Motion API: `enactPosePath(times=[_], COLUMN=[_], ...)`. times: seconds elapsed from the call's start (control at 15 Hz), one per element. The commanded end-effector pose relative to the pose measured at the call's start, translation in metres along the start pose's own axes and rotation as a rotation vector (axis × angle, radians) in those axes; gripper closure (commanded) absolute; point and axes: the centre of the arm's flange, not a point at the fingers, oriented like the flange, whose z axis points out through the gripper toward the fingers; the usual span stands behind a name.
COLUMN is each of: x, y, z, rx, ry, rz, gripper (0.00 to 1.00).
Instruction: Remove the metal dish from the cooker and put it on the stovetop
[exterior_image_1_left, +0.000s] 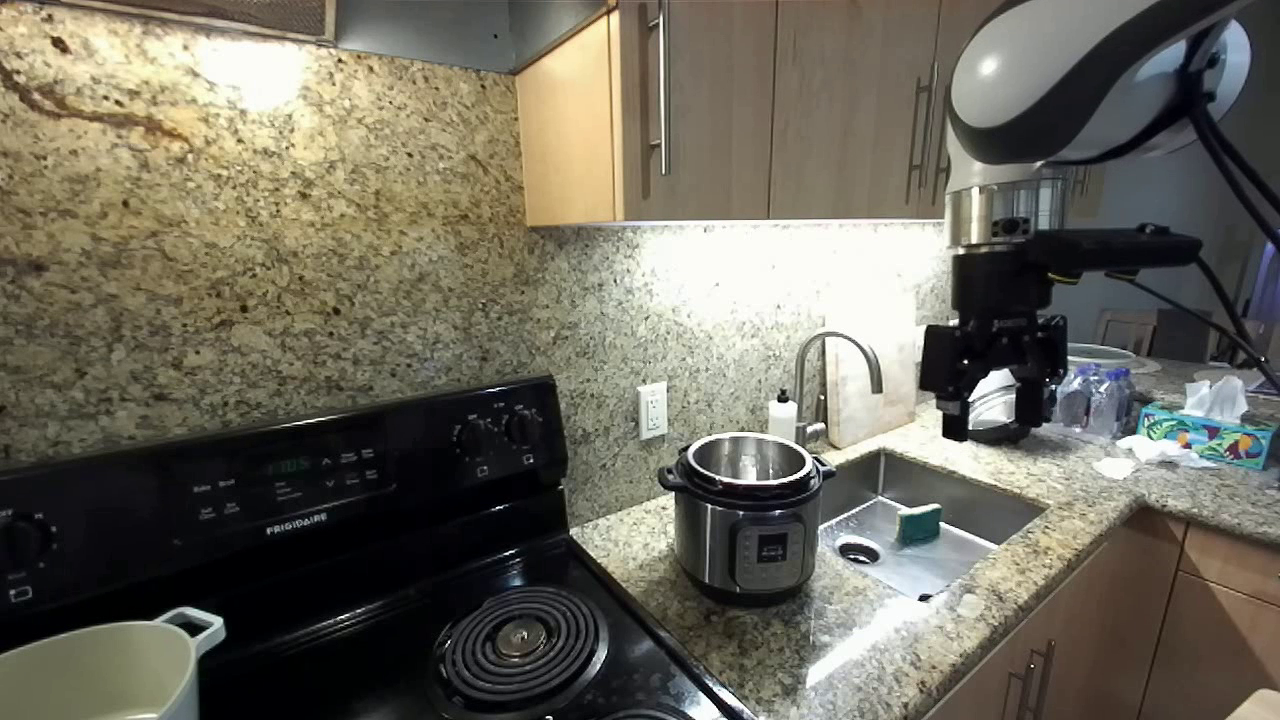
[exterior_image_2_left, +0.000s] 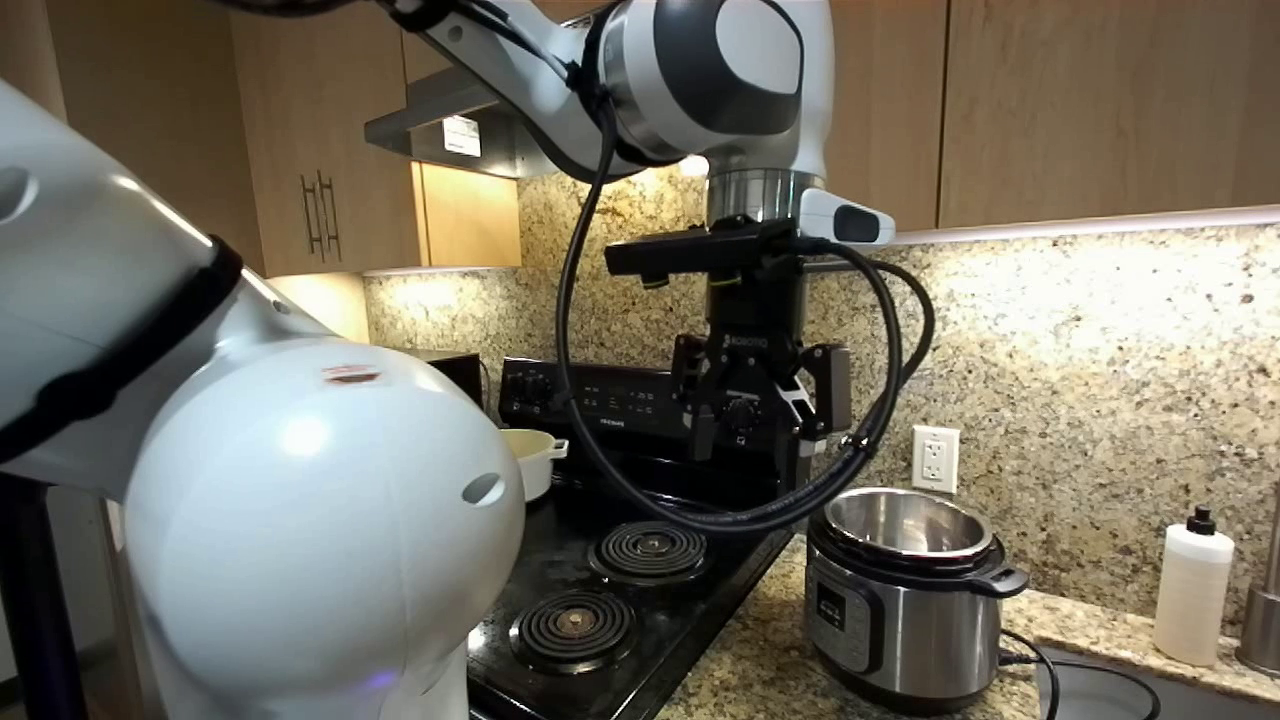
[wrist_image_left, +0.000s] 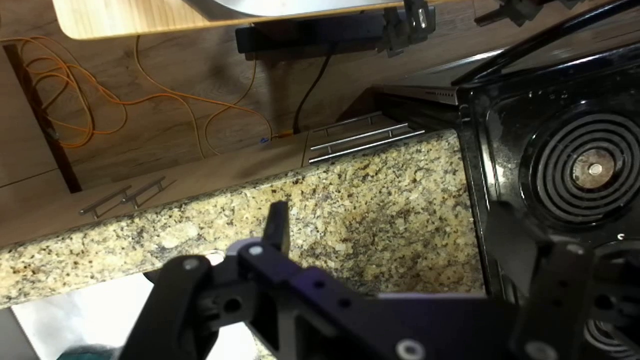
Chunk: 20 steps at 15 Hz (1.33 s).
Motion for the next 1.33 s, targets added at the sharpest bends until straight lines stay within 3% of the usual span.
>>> enactPosePath(times=[0.0,0.33,0.67,0.73,0.93,1.27], x=[0.014,0.073,0.135,0.095,0.120,0.125], y=[0.002,0.023,0.048,0.040,0.046,0.043], z=[-0.009,-0.011,0.023,0.013,0.027,0.027], rx=[0.016,0.126,0.246,0.202,0.214,0.220], ry=[0.087,0.222,0.202,0.228,0.187,0.188], rz=[0.029,0.033,0.112,0.116,0.134,0.111], gripper=[0.00,0.00,0.00,0.00,0.00,0.00])
